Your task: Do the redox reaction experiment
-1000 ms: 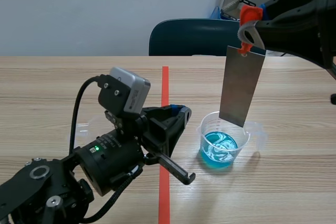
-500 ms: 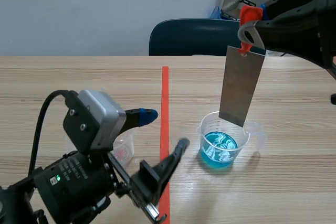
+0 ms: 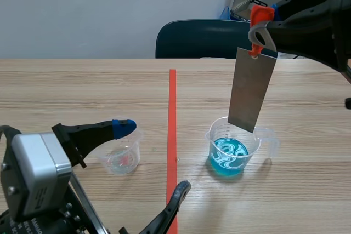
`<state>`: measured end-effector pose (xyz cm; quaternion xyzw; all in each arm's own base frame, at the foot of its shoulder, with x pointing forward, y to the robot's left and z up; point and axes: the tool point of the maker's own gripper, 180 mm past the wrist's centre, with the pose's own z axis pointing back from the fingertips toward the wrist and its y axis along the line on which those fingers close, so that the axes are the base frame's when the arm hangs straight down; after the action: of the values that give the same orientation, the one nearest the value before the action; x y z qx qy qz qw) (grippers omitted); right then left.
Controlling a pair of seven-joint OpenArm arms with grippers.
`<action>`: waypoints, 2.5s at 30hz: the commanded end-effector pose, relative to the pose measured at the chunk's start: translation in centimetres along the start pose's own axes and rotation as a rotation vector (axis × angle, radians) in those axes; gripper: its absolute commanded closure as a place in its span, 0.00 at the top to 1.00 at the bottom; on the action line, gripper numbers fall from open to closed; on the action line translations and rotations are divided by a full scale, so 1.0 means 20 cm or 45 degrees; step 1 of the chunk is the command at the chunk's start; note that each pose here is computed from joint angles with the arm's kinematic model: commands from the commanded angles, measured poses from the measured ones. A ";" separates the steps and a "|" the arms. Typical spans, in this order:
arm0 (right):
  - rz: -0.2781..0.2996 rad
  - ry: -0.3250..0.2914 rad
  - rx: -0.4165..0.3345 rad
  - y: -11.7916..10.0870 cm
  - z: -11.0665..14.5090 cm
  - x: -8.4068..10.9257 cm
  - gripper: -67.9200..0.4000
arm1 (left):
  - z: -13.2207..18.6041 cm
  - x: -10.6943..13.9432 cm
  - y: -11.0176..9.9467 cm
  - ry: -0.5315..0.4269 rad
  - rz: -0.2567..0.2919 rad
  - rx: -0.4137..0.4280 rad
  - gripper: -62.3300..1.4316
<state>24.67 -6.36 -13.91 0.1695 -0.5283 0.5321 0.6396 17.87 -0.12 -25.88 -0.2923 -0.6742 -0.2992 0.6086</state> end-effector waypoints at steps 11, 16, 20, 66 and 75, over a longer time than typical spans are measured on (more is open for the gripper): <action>0.012 -0.023 -0.007 -0.01 0.00 0.03 0.01 | -0.01 0.05 0.01 -0.041 -0.005 0.016 1.00; 0.012 -0.023 -0.007 -0.01 0.00 0.03 0.01 | -0.01 0.05 0.03 -0.043 -0.032 0.051 1.00; 0.012 -0.023 -0.007 -0.01 0.00 0.03 0.01 | -0.01 0.05 0.03 -0.043 -0.036 0.057 1.00; 0.012 -0.023 -0.007 -0.01 0.00 0.03 0.01 | -0.01 0.04 0.03 -0.037 -0.039 0.055 1.00; 0.012 -0.023 -0.007 -0.01 0.00 0.03 0.01 | -0.01 0.04 0.03 -0.037 -0.039 0.055 1.00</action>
<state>24.67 -6.36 -13.91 0.1695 -0.5283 0.5321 0.6396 18.41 0.45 -25.93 -0.2664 -0.6842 -0.2949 0.6115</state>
